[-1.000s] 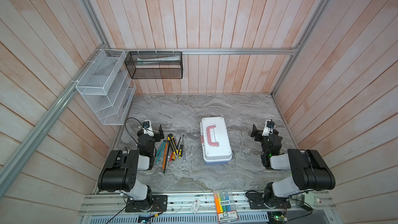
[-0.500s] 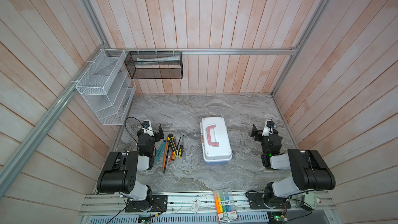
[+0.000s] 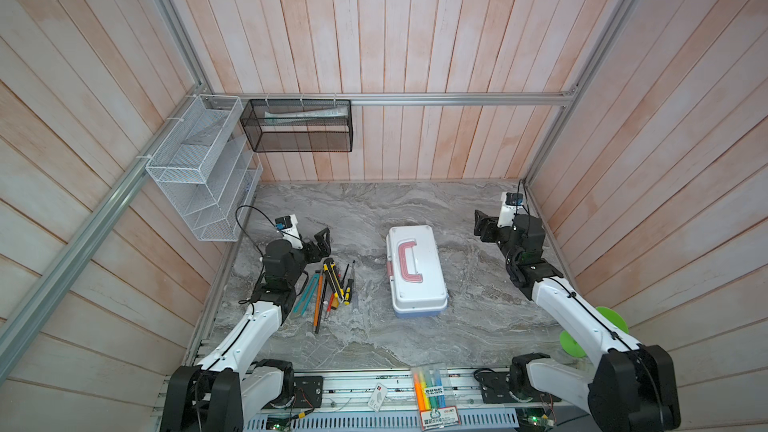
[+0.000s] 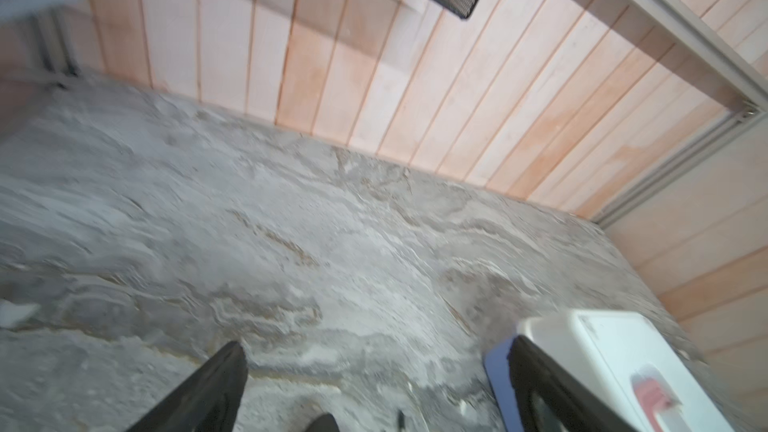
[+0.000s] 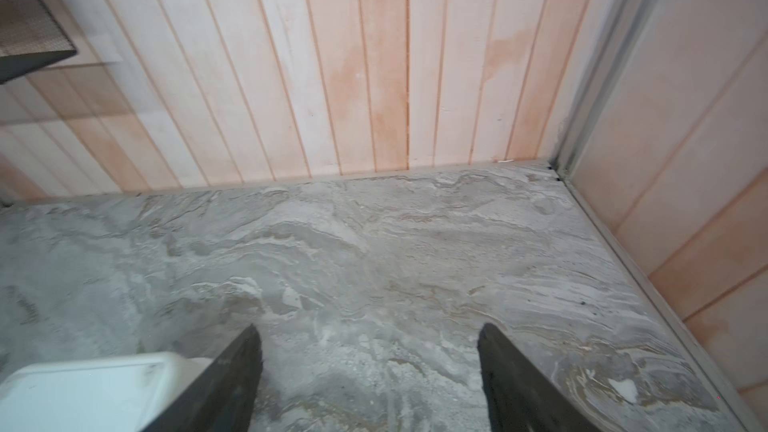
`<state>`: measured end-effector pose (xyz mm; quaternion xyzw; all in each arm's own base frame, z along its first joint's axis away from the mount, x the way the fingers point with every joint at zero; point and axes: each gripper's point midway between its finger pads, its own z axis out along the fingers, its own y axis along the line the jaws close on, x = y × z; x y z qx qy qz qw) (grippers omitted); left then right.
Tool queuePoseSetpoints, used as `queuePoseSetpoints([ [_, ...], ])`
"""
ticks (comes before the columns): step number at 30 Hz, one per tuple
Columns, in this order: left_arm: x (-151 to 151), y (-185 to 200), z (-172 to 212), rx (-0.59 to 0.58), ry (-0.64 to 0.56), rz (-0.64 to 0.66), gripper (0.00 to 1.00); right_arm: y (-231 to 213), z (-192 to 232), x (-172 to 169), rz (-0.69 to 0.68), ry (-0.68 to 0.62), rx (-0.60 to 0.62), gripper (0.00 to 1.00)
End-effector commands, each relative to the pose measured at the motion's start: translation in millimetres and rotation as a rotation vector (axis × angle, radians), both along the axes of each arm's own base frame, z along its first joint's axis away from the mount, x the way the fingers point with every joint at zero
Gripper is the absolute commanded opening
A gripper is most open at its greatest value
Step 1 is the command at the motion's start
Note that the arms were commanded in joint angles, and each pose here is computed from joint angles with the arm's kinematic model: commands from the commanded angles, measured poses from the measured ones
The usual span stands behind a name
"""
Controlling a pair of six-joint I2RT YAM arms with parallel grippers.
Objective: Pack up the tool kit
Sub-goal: 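Reach the left gripper to the pink latch while the right reaches the handle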
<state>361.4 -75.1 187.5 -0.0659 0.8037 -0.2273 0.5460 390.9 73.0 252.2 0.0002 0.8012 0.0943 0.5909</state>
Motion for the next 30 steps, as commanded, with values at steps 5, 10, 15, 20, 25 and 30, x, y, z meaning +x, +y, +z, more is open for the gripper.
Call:
queuePoseSetpoints([
  [5,-30,-65,-33,-0.215,0.252,-0.21,1.0,75,-12,-52,0.252,0.36,0.13,0.7],
  [10,-40,-92,-51,-0.254,0.307,-0.274,1.0,127,-32,-80,0.403,0.522,0.111,0.7],
  [15,-46,-111,-57,-0.262,0.315,-0.306,1.0,162,-45,-98,0.5,0.627,0.107,0.7],
  [20,-54,-128,-65,-0.275,0.33,-0.337,1.0,189,-52,-109,0.557,0.685,0.114,0.7],
  [25,-62,-139,-79,-0.253,0.365,-0.346,1.0,213,-55,-115,0.597,0.715,0.117,0.7],
  [30,-65,-140,-91,-0.249,0.384,-0.324,1.0,229,-60,-113,0.617,0.735,0.18,0.7],
])
